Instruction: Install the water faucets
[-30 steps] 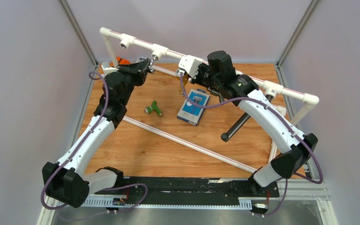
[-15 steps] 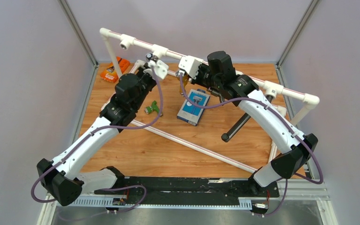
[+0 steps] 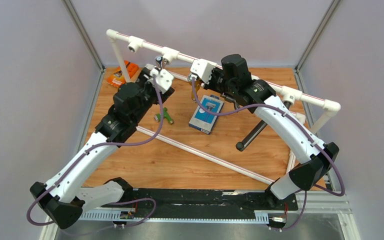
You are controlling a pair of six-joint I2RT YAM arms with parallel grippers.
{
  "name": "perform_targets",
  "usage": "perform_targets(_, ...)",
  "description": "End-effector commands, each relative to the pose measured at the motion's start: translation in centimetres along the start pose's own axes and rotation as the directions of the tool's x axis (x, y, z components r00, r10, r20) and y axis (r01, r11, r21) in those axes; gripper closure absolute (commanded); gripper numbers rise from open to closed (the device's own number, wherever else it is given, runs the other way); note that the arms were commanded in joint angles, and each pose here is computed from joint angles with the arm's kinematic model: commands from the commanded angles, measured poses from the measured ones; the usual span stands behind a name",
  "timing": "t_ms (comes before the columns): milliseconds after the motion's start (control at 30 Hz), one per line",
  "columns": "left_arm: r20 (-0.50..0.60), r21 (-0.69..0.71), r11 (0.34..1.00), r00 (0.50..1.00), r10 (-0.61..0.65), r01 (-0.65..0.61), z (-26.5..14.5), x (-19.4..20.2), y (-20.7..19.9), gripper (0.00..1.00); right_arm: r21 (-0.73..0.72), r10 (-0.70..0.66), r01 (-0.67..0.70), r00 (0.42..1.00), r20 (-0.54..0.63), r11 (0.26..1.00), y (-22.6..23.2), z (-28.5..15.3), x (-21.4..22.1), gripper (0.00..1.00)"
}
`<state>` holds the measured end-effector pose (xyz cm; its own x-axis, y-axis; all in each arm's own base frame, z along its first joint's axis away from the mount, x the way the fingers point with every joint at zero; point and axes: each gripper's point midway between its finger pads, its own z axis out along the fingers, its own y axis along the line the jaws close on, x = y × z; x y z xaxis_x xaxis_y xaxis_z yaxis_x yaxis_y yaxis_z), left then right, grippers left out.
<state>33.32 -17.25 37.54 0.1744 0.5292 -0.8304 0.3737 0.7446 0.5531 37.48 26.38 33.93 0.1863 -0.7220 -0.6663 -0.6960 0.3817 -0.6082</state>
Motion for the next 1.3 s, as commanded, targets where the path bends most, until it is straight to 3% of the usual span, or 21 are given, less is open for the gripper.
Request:
perform_targets(0,0.118,0.006,0.894,0.887,-0.446,0.449,-1.8,-3.5,1.8,0.26,-0.193,0.014,-0.038,0.992,-0.125,0.980,5.9,2.0,3.8,0.99)
perform_targets(67,0.136,0.008,0.838,0.829,-0.542,0.546,-1.8,-3.8,2.1,0.27,-0.194,0.013,-0.039,0.991,-0.131,0.980,5.9,2.0,3.9,0.99)
perform_targets(200,0.171,-0.023,0.773,0.764,-0.622,0.634,-1.3,-4.2,3.9,0.27,-0.193,0.015,-0.040,0.992,-0.128,0.980,5.9,2.0,3.8,0.99)
perform_targets(400,0.169,0.035,0.745,0.731,-0.661,0.666,0.9,-5.0,3.6,0.31,-0.192,0.014,-0.040,0.991,-0.132,0.980,5.9,2.0,3.9,0.99)
perform_targets(533,0.145,0.022,0.728,0.719,-0.680,0.685,3.0,-4.6,3.4,0.41,-0.189,0.014,-0.039,0.991,-0.133,0.981,5.9,2.0,4.0,0.99)
perform_targets(600,0.150,0.005,0.767,0.757,-0.635,0.642,3.4,-4.6,3.9,0.50,-0.189,0.013,-0.038,0.992,-0.129,0.981,5.8,1.9,3.9,0.99)
perform_targets(633,0.154,-0.008,0.777,0.769,-0.621,0.629,3.5,-4.6,4.2,0.64,-0.189,0.013,-0.038,0.991,-0.133,0.981,5.9,1.9,3.9,0.99)
perform_targets(700,0.145,-0.036,0.835,0.829,-0.540,0.549,3.8,-4.3,4.7,0.78,-0.188,0.013,-0.037,0.991,-0.130,0.982,5.8,1.9,3.9,0.99)
perform_targets(800,0.121,0.039,0.944,0.936,-0.331,0.328,3.9,-4.3,3.7,0.90,-0.189,0.013,-0.038,0.991,-0.133,0.981,5.9,1.9,3.9,0.99)
perform_targets(867,0.126,0.145,0.974,0.973,-0.193,0.175,3.5,-4.6,2.1,0.96,-0.190,0.013,-0.038,0.991,-0.134,0.981,5.9,2.0,4.0,0.99)
perform_targets(1000,0.154,0.314,0.944,0.987,0.051,-0.098,2.4,-4.5,-1.5,0.98,-0.193,0.012,-0.039,0.990,-0.137,0.980,6.0,2.2,4.1,0.99)
perform_targets(1100,0.128,0.339,0.931,0.987,0.093,-0.132,2.3,-4.0,-2.1,0.96,-0.191,0.012,-0.038,0.991,-0.137,0.981,5.9,2.2,4.0,0.99)
perform_targets(1167,0.110,0.300,0.947,0.990,0.089,-0.118,2.1,-3.7,-1.3,0.88,-0.191,0.014,-0.040,0.991,-0.135,0.981,5.9,2.2,4.0,0.99)
perform_targets(1200,0.118,0.276,0.954,0.990,0.083,-0.113,2.1,-3.9,-1.0,0.77,-0.192,0.014,-0.040,0.991,-0.136,0.981,6.0,2.2,4.0,0.99)
perform_targets(1267,0.117,0.214,0.975,0.993,0.031,-0.056,1.9,-4.0,0.0,0.66,-0.191,0.014,-0.040,0.990,-0.137,0.981,5.9,2.2,4.1,0.99)
